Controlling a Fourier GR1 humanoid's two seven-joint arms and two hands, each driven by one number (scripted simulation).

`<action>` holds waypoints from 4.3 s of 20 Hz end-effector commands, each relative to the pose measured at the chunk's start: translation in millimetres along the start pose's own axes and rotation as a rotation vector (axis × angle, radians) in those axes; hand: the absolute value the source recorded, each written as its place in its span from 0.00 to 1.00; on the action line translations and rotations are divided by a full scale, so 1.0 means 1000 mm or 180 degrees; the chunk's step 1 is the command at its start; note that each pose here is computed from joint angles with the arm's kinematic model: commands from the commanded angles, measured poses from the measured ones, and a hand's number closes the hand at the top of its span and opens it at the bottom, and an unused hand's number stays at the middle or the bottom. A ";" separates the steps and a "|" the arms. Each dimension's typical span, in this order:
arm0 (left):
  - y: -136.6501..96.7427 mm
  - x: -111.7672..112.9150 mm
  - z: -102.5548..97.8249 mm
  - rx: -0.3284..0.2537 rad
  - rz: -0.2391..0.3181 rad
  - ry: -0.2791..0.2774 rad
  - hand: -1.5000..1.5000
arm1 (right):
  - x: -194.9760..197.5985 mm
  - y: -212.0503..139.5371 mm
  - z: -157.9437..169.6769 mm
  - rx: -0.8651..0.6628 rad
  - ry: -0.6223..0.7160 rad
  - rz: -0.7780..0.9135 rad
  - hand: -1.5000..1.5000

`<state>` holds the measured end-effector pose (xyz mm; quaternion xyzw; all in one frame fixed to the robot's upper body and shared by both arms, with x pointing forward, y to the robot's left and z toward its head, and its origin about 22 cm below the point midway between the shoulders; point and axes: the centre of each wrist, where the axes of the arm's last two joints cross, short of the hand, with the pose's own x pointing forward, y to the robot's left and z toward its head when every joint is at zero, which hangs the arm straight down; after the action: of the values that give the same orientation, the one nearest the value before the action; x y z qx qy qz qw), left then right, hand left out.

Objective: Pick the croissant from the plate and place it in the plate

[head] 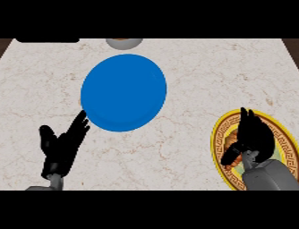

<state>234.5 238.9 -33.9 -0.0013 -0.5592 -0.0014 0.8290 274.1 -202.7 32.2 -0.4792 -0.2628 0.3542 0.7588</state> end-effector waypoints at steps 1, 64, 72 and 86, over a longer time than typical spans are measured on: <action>0.011 -0.009 0.012 0.0011 -0.0060 0.0003 0.50 | 0.005 0.010 -0.025 0.0155 0.0298 0.0028 0.00; -0.019 0.004 -0.006 -0.0241 -0.0137 -0.0071 0.50 | 0.205 0.024 0.088 -0.1833 -0.2779 -0.2694 1.00; -0.024 0.009 -0.009 -0.0313 -0.0121 -0.0115 0.50 | 0.213 0.001 0.042 -0.1533 -0.2243 -0.2343 1.00; -0.027 0.021 -0.011 -0.0277 -0.0151 -0.0125 0.50 | 0.201 -0.007 0.012 -0.0787 -0.2881 -0.2542 0.00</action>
<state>251.6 214.3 -22.2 -0.0269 -0.5791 -0.0480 0.8134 383.9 -33.6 46.5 -0.2785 -0.7236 0.2121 0.5949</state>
